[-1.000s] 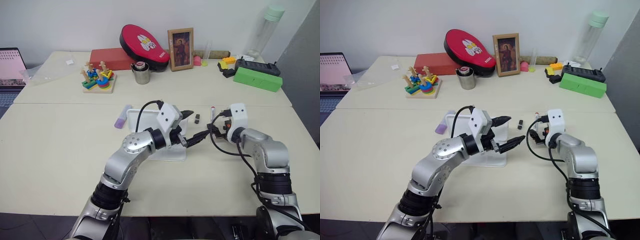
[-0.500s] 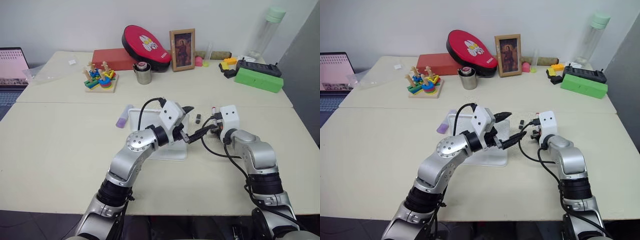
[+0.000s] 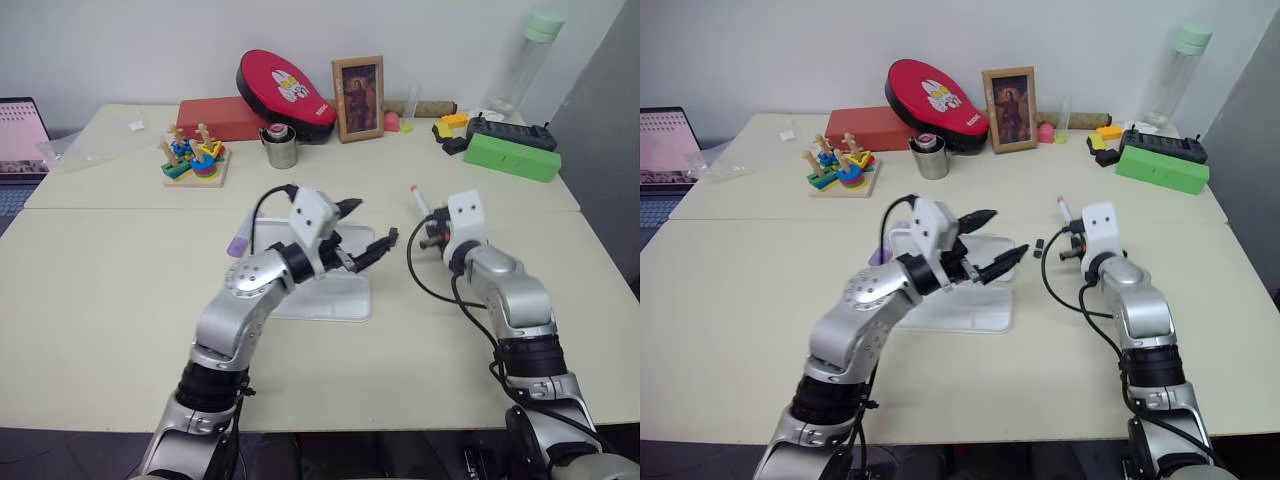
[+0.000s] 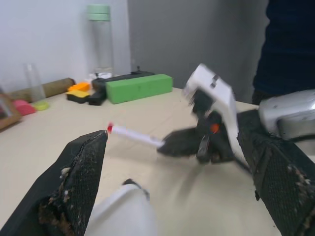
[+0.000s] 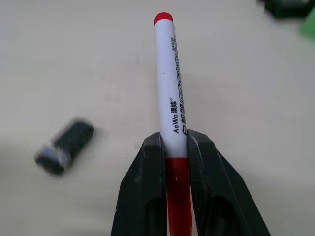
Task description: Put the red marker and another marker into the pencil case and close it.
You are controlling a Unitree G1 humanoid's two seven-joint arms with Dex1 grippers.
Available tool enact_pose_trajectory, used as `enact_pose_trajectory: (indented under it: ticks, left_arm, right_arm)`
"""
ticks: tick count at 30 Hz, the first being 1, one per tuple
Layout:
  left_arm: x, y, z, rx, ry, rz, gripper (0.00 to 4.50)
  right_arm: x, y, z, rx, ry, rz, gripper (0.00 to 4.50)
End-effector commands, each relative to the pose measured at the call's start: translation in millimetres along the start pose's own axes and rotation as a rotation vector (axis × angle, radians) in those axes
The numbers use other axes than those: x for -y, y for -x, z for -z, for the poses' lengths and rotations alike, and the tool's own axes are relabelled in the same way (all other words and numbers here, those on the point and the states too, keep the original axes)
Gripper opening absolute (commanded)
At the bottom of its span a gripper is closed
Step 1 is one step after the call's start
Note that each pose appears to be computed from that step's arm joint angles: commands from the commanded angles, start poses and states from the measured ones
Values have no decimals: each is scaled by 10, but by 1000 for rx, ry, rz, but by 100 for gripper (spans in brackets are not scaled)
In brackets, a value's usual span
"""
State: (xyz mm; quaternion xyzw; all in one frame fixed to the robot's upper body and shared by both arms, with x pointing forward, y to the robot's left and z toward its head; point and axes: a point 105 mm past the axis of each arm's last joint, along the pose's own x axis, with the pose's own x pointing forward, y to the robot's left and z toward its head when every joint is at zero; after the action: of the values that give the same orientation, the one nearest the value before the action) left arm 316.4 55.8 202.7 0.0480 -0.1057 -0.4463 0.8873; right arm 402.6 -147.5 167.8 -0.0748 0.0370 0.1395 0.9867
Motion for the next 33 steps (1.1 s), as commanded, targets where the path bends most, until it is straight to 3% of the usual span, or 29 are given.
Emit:
enact_pose_trajectory:
  ticks: [1,5,9,11,16,24,30,31,33]
  left_arm:
    - [-151,280,-286,48,-52,-75,450]
    - [-333,805,-393,12,-58,-191,450]
    - [-263,1242,-210,-125,-32,-227,450]
    - [-203,1421,-108,-194,-14,-237,450]
    - [-153,1691,49,-286,4,-271,450]
    - [-112,1721,45,-280,17,-283,450]
    - [-129,1692,44,-273,23,-293,450]
    - [-147,1696,47,-271,32,-304,450]
    - [-208,1705,31,-258,37,-337,450]
  right_arm:
    - [-172,100,-586,256,20,-191,27]
    - [-737,340,-873,355,25,-626,27]
    - [-1237,523,-680,237,157,-942,27]
    - [-1392,539,-518,169,263,-1019,27]
    - [-1594,471,-267,86,391,-1094,27]
    - [-1632,258,81,-8,523,-1068,27]
    - [-1622,255,158,-33,537,-1085,27]
    - [-1625,266,142,-29,526,-1091,98]
    - [-1624,271,117,-21,517,-1091,146]
